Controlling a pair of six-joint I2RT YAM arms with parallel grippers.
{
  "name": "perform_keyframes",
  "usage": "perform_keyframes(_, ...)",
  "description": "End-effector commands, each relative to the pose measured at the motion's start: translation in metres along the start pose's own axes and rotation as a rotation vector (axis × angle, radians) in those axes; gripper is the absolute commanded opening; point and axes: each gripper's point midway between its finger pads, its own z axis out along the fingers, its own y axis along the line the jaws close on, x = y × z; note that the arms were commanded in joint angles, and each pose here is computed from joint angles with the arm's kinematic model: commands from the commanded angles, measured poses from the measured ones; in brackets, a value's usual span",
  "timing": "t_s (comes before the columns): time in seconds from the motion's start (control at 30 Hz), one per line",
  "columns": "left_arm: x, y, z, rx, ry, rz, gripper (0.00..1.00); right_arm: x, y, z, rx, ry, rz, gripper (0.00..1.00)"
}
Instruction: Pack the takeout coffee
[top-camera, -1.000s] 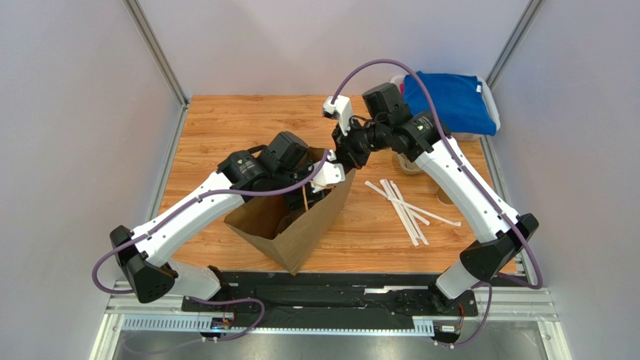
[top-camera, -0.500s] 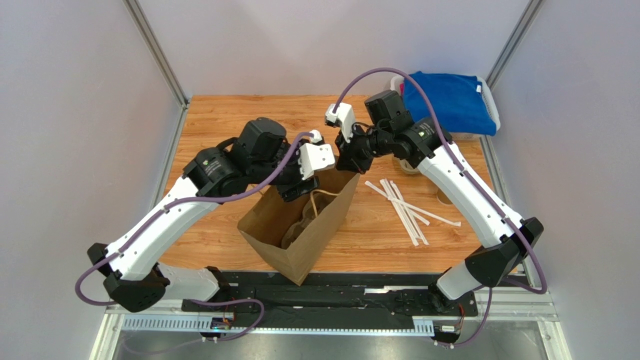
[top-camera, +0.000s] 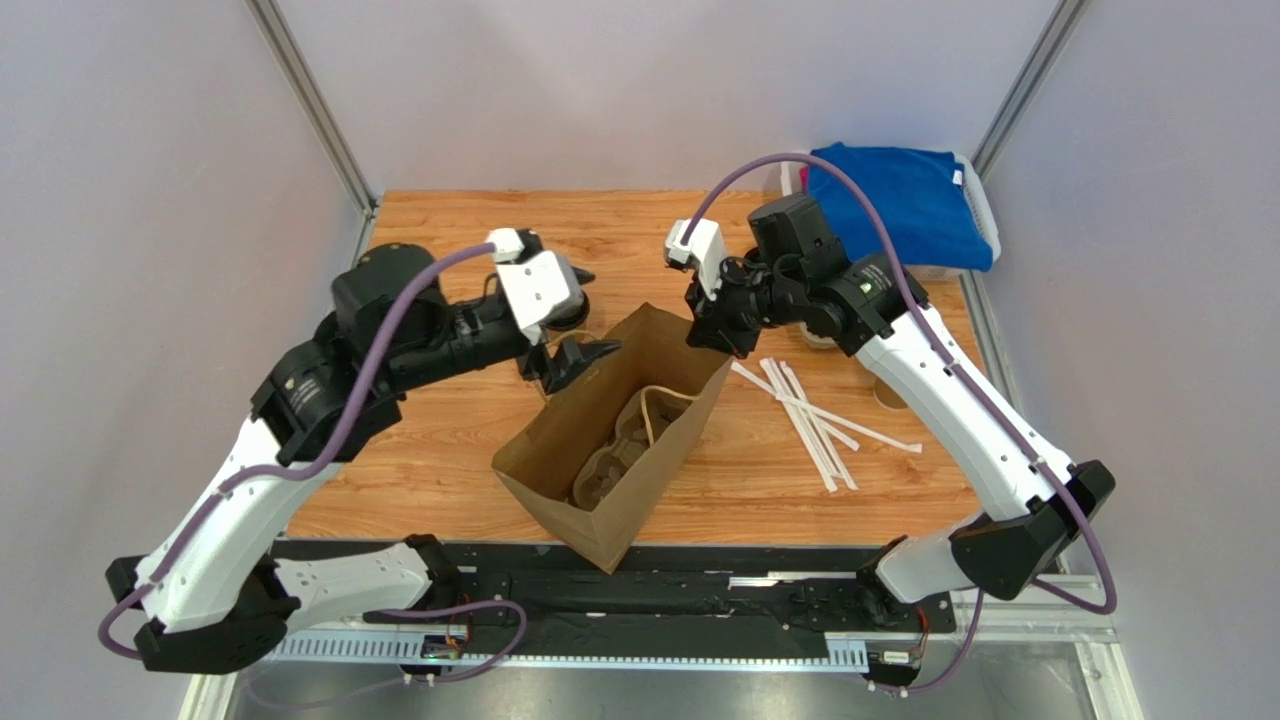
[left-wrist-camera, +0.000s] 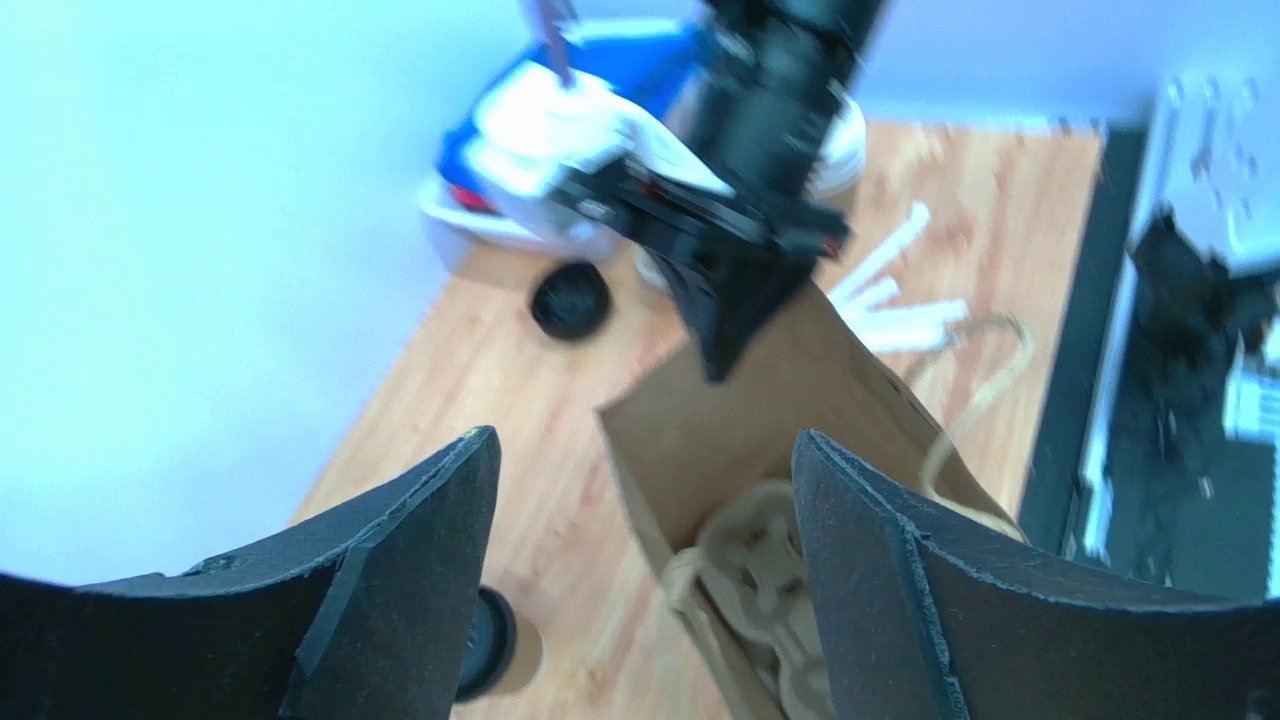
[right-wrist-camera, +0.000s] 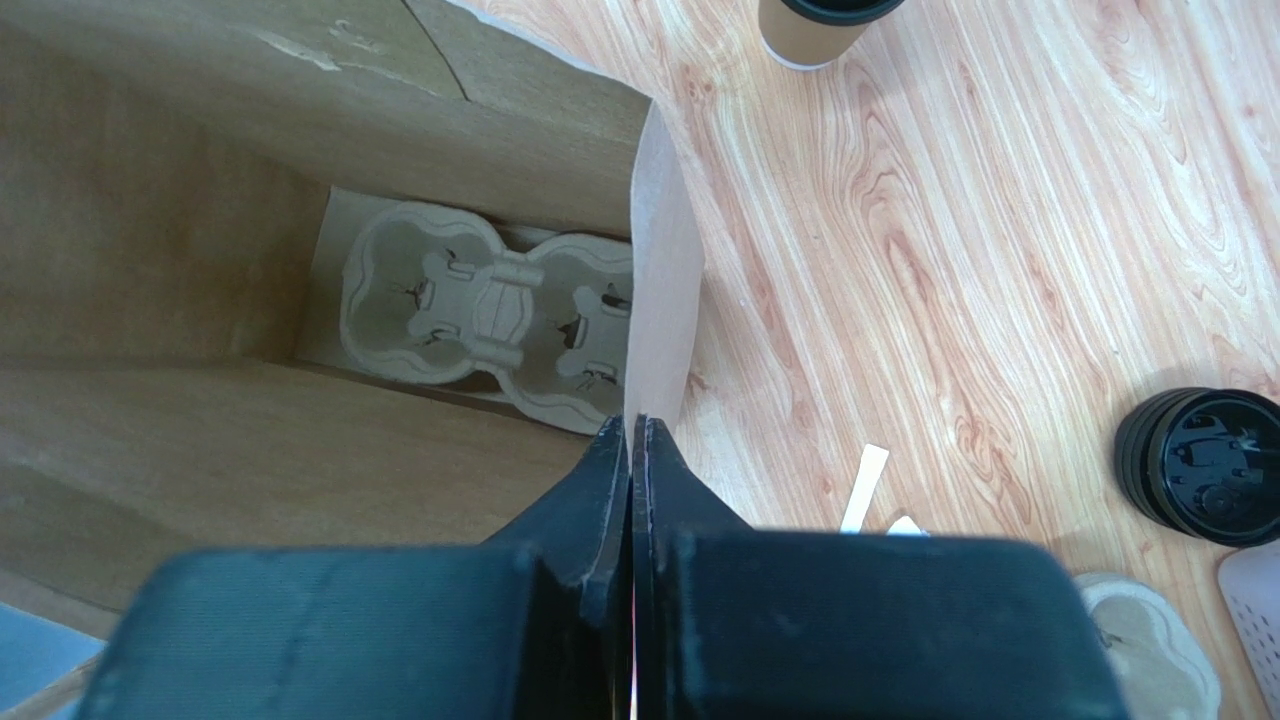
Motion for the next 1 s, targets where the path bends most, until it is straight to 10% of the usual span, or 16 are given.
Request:
perform_keyframes(0.0,-0.050,0.030,-0.017,-0.169,-0.186,-0.066,0.81,-0.024,0.007,-0.022,0.016,-0.124,-0.113,0.00)
perform_keyframes(0.43,0.018,0.106,-0.026,-0.484,-0.097,-0.394,0.88,-0.027,0.031,-0.046,-0.034,-0.197,-0.279,0.00)
perform_keyframes(0.97,0.206,0.138,0.023,-0.422,0.436,-0.539,0.89,0.009,-0.009,-0.040,0.191,-0.035,-0.065,0.00)
